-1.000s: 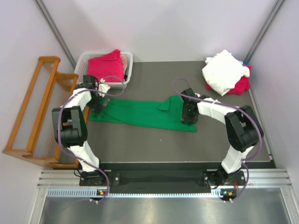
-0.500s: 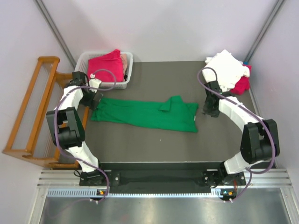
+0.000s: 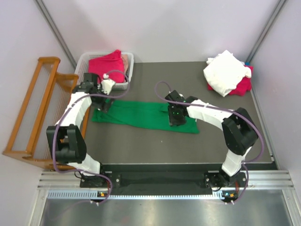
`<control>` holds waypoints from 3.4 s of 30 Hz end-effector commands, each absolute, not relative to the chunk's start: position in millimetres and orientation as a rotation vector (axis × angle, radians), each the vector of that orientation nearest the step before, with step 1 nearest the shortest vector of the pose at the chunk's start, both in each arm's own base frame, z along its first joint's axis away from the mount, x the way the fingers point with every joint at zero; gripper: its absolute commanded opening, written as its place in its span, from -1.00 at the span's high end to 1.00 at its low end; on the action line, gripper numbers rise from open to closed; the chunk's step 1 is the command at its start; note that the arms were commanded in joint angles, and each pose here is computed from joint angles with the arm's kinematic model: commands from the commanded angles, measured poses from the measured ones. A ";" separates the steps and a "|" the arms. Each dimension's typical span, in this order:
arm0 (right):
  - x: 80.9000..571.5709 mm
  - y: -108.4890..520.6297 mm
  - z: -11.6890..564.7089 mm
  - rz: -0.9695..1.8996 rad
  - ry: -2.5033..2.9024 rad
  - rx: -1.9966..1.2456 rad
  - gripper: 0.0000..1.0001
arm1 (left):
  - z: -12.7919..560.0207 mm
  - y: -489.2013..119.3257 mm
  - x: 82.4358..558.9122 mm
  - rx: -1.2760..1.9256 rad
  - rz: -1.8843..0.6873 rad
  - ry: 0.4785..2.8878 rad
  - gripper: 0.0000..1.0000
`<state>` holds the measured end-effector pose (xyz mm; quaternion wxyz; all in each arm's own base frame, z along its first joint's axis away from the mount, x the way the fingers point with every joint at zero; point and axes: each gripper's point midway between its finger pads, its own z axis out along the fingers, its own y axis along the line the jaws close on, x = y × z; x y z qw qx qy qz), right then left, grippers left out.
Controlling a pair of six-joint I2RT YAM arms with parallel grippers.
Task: Fold and stack the t-shirts
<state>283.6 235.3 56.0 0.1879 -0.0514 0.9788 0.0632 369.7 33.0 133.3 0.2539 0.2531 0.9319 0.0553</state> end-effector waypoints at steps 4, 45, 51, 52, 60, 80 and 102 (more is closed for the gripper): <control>277.6 243.2 28.3 0.195 2.811 -0.124 0.23 | 131.3 -19.4 351.1 0.635 -0.027 2.501 -0.98; 346.3 199.6 91.3 -0.014 2.603 0.120 0.00 | 107.0 -66.9 297.9 0.947 -0.058 2.566 -0.98; 351.3 223.7 72.7 0.042 2.616 0.064 0.00 | 79.4 -79.6 280.6 0.992 -0.110 2.633 -0.98; 351.8 224.6 68.2 0.039 2.622 0.058 0.00 | 75.5 -79.5 280.3 0.994 -0.112 2.639 -0.98; 347.4 223.2 21.7 -0.023 2.699 0.020 0.03 | 52.0 -106.9 263.0 1.010 -0.301 2.709 -0.98; 339.3 208.6 27.4 -0.005 2.700 0.054 0.04 | 36.8 -57.6 281.2 0.824 -0.276 2.805 -0.98; 337.3 210.1 30.0 0.031 2.701 0.060 0.07 | 63.4 -105.3 286.6 0.844 -0.412 2.736 -0.98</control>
